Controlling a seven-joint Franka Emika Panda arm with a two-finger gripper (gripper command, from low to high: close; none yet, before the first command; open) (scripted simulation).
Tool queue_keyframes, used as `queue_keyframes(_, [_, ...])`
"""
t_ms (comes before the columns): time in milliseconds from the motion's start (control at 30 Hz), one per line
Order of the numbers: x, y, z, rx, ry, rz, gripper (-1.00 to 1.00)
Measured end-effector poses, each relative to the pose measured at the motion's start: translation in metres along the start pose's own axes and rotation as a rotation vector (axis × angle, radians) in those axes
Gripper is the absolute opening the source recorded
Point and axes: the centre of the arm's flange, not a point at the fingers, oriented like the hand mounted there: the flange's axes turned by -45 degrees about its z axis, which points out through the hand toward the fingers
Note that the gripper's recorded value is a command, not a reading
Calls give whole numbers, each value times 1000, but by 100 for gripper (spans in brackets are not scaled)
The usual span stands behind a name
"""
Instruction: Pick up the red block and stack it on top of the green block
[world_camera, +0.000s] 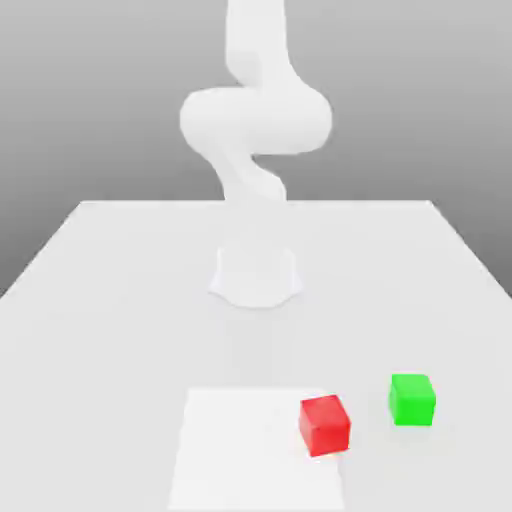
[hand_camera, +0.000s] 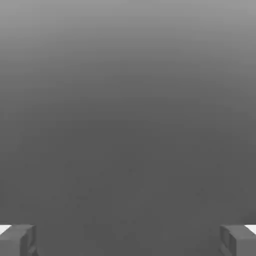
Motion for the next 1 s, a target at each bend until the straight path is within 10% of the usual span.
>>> queue_keyframes(667, [-265,-76,345,74,-680,-209,0])
queue_keyframes(867, [-318,-76,394,74,-713,-215,0])
queue_keyframes(900, [-324,-75,400,74,-713,-215,-100])
queue_keyframes(1000, [-324,-75,400,74,-713,-215,-100])
